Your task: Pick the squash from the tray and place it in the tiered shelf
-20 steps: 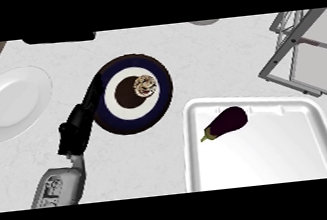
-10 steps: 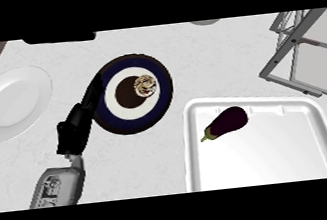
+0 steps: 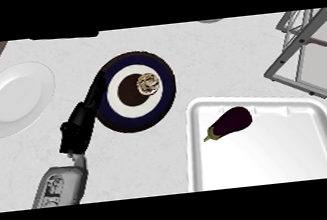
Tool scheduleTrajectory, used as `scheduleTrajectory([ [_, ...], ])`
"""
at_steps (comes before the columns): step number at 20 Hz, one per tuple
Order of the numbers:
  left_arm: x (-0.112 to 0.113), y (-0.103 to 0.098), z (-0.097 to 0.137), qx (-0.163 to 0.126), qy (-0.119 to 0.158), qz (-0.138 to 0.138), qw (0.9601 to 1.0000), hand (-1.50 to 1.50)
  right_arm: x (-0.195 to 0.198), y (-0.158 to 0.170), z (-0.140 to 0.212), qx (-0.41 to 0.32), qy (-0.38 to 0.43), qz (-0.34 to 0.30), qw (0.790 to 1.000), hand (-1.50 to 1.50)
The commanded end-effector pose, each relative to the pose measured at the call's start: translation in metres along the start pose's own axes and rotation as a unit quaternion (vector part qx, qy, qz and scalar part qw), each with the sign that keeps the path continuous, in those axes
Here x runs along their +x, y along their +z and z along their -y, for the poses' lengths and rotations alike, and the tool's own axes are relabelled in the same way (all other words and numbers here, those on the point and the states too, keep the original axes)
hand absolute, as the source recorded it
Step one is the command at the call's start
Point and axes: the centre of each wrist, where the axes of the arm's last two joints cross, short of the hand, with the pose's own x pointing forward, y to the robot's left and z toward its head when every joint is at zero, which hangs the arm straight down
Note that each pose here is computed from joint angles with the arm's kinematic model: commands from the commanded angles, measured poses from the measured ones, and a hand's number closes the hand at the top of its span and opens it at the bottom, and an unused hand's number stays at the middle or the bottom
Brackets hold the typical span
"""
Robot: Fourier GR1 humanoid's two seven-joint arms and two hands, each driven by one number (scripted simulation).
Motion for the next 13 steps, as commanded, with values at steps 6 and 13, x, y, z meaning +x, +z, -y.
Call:
scheduleTrajectory([
  [6,0.003,-0.003,-0.006,0.003,0.003,0.007,1.0000,0.00,0.013,0.037,0.038,0.009,0.061,-0.068,0.996,-1.50],
  [13,0.006,-0.002,-0.003,0.002,0.003,0.013,0.9999,0.00,0.016,0.047,0.047,0.026,0.076,-0.067,0.994,-1.50],
])
